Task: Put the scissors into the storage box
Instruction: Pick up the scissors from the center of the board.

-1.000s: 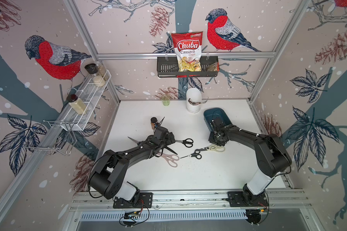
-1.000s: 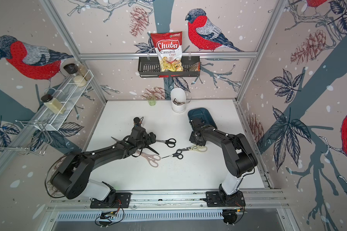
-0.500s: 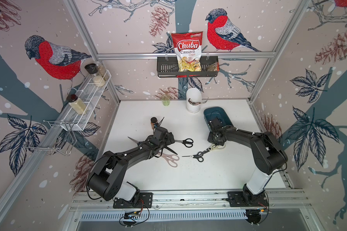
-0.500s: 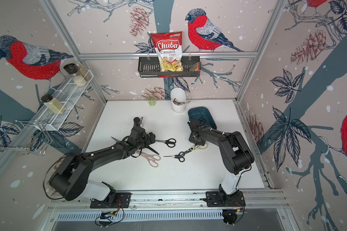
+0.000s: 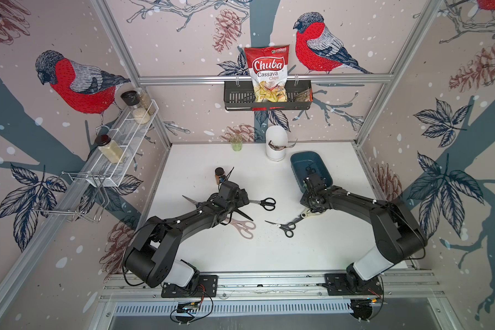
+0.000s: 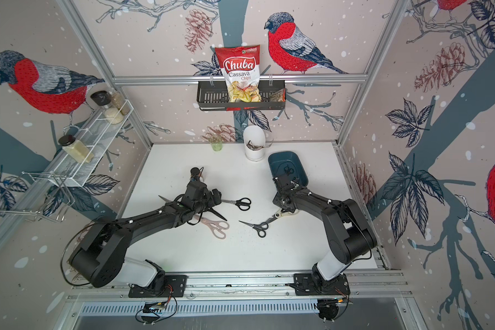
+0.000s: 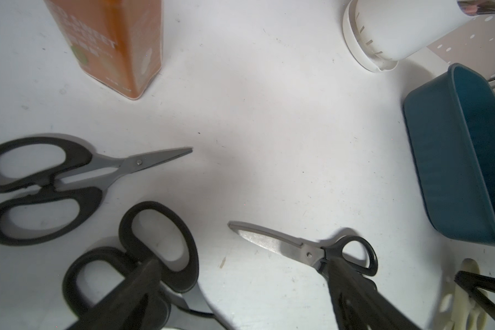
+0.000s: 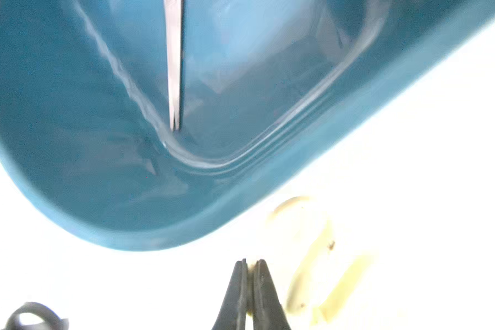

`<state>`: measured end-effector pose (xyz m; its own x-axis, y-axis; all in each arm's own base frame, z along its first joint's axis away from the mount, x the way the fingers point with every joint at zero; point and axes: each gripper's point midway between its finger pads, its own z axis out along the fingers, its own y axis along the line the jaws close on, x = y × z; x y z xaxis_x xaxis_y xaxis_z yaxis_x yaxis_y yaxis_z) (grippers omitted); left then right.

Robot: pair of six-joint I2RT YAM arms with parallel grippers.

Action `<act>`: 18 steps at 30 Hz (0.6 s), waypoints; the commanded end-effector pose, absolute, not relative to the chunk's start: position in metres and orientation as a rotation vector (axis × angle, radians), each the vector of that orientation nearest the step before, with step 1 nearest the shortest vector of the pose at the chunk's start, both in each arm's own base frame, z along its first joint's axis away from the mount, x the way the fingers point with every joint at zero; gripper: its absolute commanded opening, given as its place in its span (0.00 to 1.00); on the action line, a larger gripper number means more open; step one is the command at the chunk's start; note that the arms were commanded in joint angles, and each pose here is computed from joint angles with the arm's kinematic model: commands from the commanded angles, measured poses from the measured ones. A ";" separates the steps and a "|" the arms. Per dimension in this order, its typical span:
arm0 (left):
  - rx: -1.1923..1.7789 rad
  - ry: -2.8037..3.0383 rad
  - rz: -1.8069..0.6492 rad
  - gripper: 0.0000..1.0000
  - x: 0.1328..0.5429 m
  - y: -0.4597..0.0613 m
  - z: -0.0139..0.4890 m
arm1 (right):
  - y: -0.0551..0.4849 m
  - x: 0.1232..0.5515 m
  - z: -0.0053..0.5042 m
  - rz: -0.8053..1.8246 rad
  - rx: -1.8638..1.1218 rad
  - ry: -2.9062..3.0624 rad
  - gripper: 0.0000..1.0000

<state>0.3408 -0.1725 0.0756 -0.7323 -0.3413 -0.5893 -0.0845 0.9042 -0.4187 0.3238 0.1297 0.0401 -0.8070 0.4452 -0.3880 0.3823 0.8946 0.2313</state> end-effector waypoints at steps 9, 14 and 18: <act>-0.298 2.354 -0.494 0.95 0.341 -0.175 0.080 | 0.091 0.338 0.086 0.278 0.769 2.434 0.00; -0.300 2.348 -0.501 0.95 0.341 -0.175 0.083 | 0.069 0.336 0.090 0.222 0.792 2.411 0.00; -0.303 2.345 -0.498 0.95 0.341 -0.174 0.085 | 0.057 0.332 0.087 0.156 0.789 2.409 0.00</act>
<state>0.3410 -0.1736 0.0825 -0.7242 -0.3496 -0.5944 -0.0779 0.8979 -0.4331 0.3364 0.0679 0.0894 -0.6436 0.5989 -0.4766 0.4966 0.8005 0.3354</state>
